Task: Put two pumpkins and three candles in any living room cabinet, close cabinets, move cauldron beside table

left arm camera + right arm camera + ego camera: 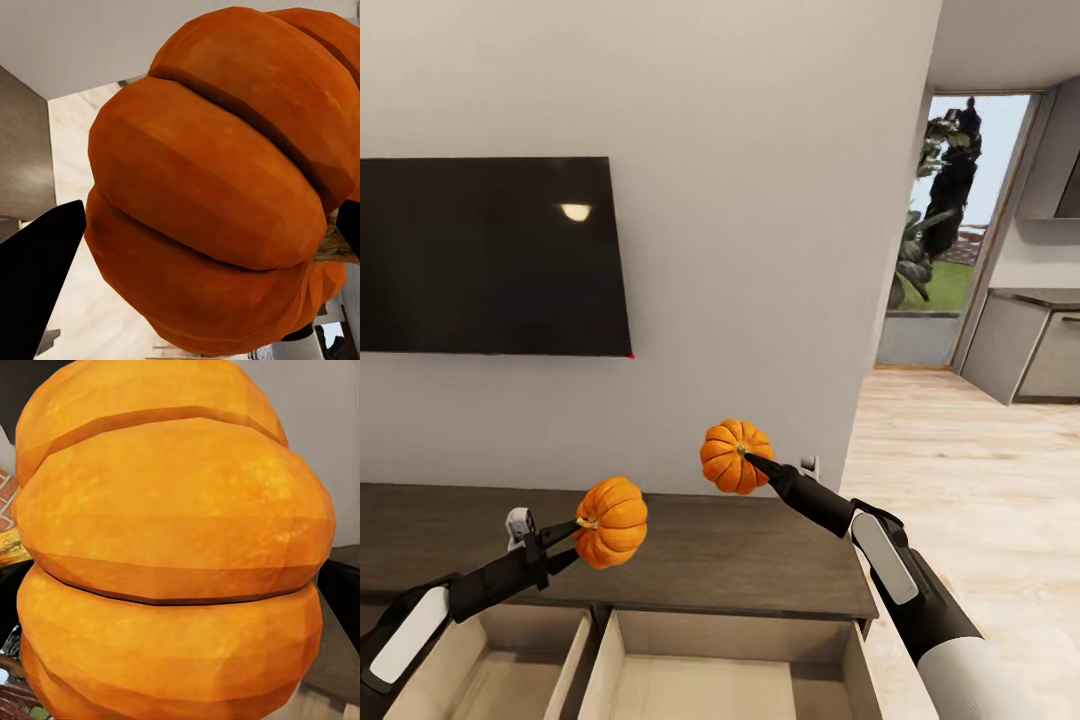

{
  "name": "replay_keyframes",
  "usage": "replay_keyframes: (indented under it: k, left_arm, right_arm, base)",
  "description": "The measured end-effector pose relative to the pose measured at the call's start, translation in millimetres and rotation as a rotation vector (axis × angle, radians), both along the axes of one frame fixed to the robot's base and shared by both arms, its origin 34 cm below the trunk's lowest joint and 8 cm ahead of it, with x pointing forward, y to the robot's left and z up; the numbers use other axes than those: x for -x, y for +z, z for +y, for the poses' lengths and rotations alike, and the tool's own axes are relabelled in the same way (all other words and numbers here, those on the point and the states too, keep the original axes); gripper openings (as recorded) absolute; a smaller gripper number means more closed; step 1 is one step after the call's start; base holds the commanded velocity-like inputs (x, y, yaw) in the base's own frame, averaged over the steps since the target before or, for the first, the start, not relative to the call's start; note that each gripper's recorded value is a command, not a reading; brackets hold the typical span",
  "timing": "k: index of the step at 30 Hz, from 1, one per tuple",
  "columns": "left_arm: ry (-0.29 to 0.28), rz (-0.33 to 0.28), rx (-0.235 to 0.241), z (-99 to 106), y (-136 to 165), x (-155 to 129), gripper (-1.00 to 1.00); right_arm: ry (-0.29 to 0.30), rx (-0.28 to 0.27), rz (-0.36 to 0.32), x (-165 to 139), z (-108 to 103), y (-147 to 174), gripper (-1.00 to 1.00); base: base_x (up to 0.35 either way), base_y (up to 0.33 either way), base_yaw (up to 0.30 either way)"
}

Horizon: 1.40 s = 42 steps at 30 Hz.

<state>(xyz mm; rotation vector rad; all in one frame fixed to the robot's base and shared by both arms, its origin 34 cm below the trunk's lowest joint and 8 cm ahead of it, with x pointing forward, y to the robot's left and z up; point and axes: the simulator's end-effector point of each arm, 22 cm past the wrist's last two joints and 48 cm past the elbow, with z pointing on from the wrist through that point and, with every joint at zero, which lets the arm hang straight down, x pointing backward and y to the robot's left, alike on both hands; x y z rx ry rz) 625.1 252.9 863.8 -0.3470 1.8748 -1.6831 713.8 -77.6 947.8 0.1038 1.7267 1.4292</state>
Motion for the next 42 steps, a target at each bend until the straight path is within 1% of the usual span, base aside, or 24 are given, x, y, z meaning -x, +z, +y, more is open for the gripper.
replay_keyframes:
  k: [5, 9, 12, 25, 27, 31, 33, 34, 37, 38, 40, 42]
  left_arm:
    - [-0.002, -0.009, 0.001, -0.8, 3.4, -0.4, -1.0]
    - [-0.006, -0.015, -0.006, -2.4, 4.9, -0.6, -1.0]
    - [-0.01, -0.014, -0.01, -3.6, 4.2, -0.2, -1.0]
    - [-0.012, -0.011, -0.02, -4.7, -21.4, 1.6, -1.0]
    - [-0.015, -0.001, -0.027, -9.7, -29.3, 1.8, -1.0]
    - [-0.002, 0.041, -0.088, -17.2, -55.3, -1.0, -1.0]
    - [0.001, 0.046, -0.095, -21.4, -59.0, -2.8, -1.0]
    - [0.002, 0.049, -0.107, -22.7, -62.4, -3.4, -1.0]
    - [0.013, 0.072, -0.156, -26.1, -78.8, -5.5, -1.0]
    - [0.018, 0.081, -0.178, -27.7, -84.6, -6.7, -1.0]
    - [0.029, 0.094, -0.238, -34.4, -93.7, -11.1, -1.0]
    - [0.043, 0.108, -0.298, -39.8, -101.6, -15.3, -1.0]
  right_arm:
    - [0.0, 0.0, 0.0, 0.0, -0.3, -0.1, -1.0]
    - [-0.006, 0.007, 0.006, -1.0, -1.1, -2.5, -1.0]
    - [-0.022, 0.012, 0.007, -3.5, -3.6, -6.9, -1.0]
    - [-0.032, 0.006, 0.017, -3.6, -5.1, -36.7, -1.0]
    - [-0.033, 0.007, 0.018, -3.3, -5.2, -40.5, -1.0]
    - [-0.035, 0.013, 0.02, -3.1, -5.5, -49.0, -1.0]
    - [-0.037, 0.016, 0.021, -2.9, -5.5, -53.4, -1.0]
    - [-0.037, 0.018, 0.022, -2.9, -5.5, -55.7, -1.0]
    - [-0.041, 0.022, 0.025, -3.0, -5.8, -62.6, -1.0]
    - [-0.046, 0.031, 0.032, -3.5, -6.3, -67.6, -1.0]
    - [-0.087, 0.095, 0.094, -8.5, -13.8, -96.2, -1.0]
    - [-0.142, 0.167, 0.176, -13.0, -24.8, -128.0, -1.0]
  base:
    - [0.001, 0.0, 0.0]
    - [0.0, 0.0, 0.0]
    - [0.0, 0.0, 0.0]
    - [0.0, 0.0, 0.0]
    - [0.0, 0.0, 0.0]
    - [0.0, 0.0, 0.0]
    - [0.0, 0.0, 0.0]
    - [0.0, 0.0, 0.0]
    - [0.0, 0.0, 0.0]
    - [0.0, 0.0, 0.0]
    - [0.0, 0.0, 0.0]
    - [0.0, 0.0, 0.0]
